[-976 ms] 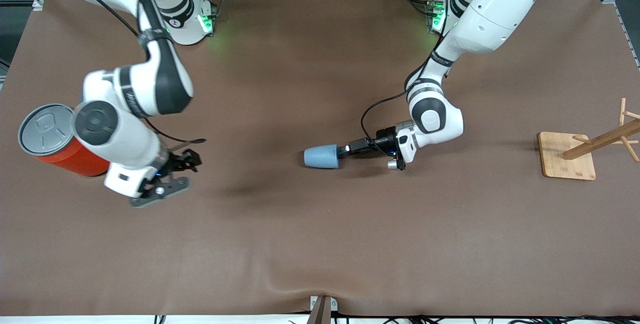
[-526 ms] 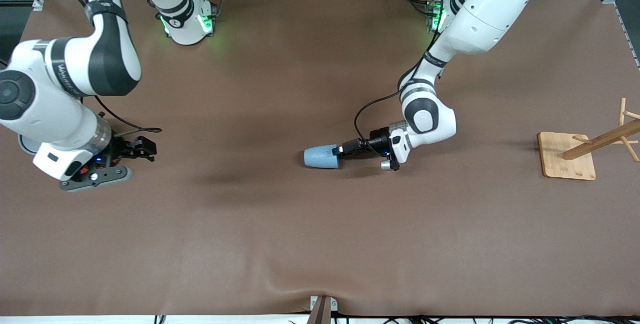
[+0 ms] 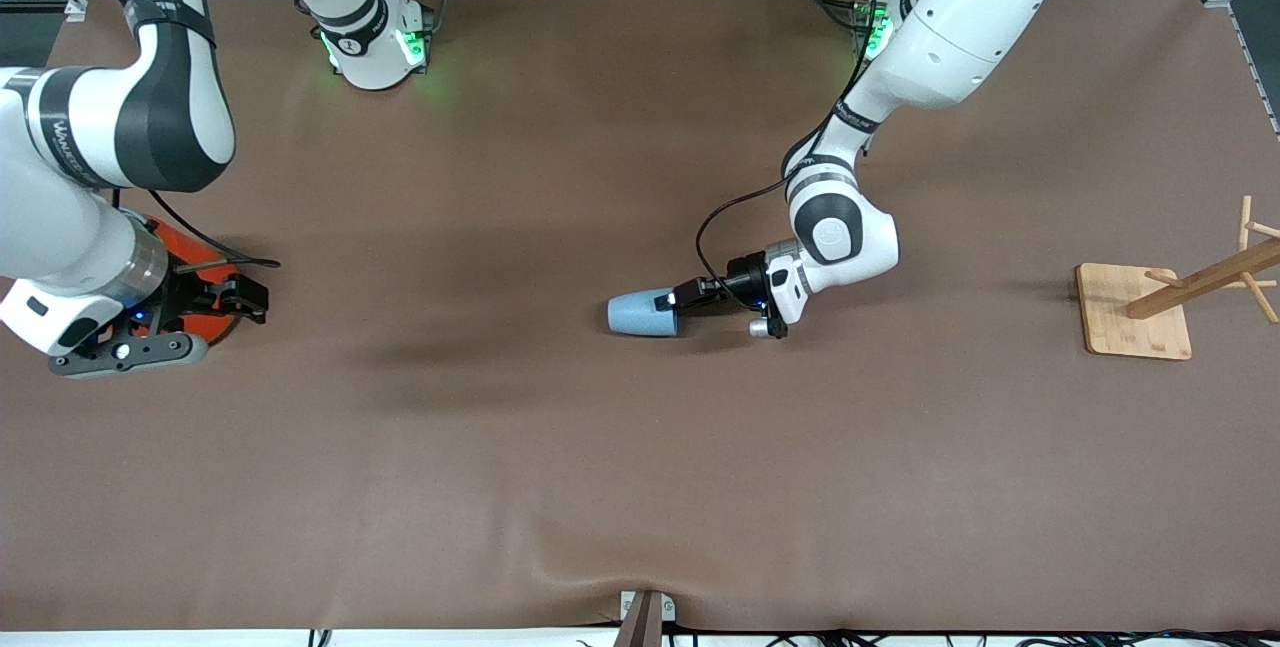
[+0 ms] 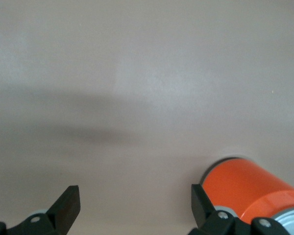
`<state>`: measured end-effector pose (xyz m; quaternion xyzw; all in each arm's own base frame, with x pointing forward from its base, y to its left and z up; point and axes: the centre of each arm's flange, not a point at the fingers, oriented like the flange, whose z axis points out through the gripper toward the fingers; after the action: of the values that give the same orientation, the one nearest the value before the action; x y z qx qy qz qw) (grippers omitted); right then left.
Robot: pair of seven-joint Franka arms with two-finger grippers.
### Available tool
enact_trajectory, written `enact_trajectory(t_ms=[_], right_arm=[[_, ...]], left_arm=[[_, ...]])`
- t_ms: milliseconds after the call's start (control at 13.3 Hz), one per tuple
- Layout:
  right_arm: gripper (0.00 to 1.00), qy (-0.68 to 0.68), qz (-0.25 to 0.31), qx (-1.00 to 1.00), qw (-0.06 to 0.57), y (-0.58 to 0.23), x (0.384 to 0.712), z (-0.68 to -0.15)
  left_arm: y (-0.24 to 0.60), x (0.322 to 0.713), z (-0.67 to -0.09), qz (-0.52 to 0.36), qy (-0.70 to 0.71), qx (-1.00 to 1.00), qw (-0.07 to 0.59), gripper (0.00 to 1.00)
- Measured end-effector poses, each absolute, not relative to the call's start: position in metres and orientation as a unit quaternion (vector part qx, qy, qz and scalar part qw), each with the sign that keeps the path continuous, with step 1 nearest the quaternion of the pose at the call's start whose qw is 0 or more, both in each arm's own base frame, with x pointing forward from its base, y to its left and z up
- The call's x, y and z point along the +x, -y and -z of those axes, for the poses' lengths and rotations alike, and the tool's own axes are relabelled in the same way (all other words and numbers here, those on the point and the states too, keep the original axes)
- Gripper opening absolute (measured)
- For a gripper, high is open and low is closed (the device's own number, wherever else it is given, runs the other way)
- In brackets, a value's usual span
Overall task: Flip cup
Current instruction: 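Carry the cup toward the wooden stand with the left gripper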
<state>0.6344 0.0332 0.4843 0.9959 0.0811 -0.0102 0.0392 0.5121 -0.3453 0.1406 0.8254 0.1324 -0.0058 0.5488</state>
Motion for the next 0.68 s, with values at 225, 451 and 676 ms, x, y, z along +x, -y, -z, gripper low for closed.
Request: enact_trajectory(t_ms=[225, 451, 676], right_arm=[[1.0, -0.069, 0.024, 0.997, 0.035, -0.02, 0.628, -0.49], [1.0, -0.063, 0.026, 0.997, 0.033, -0.013, 0.626, -0.494], [1.0, -0.064, 0.032, 0.997, 0.026, -0.012, 0.625, -0.491]], left_arm=[[0.341, 0.529, -0.16, -0.033, -0.13, 0.842, 0.523, 0.07], [0.324, 0.55, -0.198, -0.076, -0.111, 0.872, 0.47, 0.06], [0.307, 0.572, -0.244, -0.081, -0.099, 0.891, 0.436, 0.05]])
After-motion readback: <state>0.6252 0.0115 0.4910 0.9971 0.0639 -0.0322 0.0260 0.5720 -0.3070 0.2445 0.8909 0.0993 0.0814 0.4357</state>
